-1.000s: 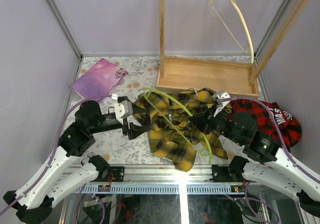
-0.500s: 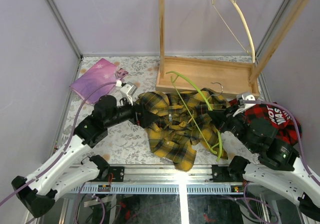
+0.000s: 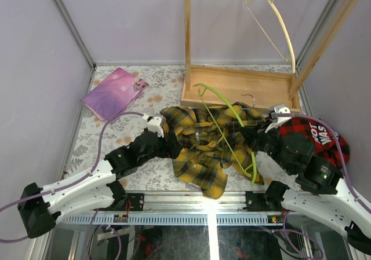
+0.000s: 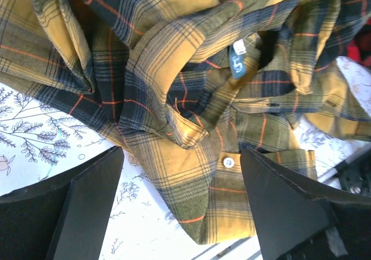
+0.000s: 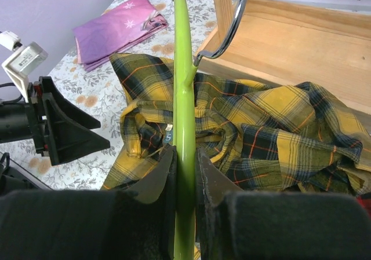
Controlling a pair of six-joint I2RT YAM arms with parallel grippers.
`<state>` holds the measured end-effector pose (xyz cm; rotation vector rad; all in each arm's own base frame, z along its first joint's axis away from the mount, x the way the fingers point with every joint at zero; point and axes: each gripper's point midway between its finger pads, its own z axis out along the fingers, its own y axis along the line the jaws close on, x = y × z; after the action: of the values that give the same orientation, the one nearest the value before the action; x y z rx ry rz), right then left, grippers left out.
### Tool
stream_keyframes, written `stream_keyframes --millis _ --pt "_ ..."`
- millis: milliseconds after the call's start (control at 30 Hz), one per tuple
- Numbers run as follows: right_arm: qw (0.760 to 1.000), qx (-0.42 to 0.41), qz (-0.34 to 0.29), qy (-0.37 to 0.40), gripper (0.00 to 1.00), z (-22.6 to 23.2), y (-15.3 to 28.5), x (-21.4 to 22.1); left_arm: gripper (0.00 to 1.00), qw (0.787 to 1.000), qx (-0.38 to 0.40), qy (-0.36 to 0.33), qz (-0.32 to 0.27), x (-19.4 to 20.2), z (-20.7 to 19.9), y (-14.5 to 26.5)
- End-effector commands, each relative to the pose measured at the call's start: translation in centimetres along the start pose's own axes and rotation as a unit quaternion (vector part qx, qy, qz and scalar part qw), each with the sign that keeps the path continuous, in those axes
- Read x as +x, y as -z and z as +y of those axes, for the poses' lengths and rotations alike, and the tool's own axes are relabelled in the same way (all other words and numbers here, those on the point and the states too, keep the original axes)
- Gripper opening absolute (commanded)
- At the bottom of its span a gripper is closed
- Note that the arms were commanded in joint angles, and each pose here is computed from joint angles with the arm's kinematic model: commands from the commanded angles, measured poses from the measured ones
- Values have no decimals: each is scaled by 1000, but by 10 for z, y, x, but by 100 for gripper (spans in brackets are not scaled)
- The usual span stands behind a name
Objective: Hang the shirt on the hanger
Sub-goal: Hang the shirt on the hanger.
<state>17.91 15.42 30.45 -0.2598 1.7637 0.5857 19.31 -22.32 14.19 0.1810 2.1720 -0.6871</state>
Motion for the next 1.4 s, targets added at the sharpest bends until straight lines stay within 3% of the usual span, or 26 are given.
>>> stream_keyframes --millis 0,567,733,1000,1167,1367 --pt "999 -1 -45 -10 0 3 4 -29 80 997 -37 25 -66 -12 3 -18" --pt "997 -46 -49 -34 0 17 -4 -10 42 986 -129 49 -91 -5 18 -63" --pt "998 -40 -43 -28 0 14 -5 -7 22 985 -131 49 -98 -14 15 -59" --pt "999 -33 -40 9 0 6 10 -14 0 984 -135 30 -112 -47 6 -30" --pt "994 -82 -60 42 0 17 31 -33 0 986 -122 -1 -112 -62 -2 -19" --pt "991 -108 -30 79 0 18 59 -39 0 988 -124 -90 -30 -68 -17 -27"
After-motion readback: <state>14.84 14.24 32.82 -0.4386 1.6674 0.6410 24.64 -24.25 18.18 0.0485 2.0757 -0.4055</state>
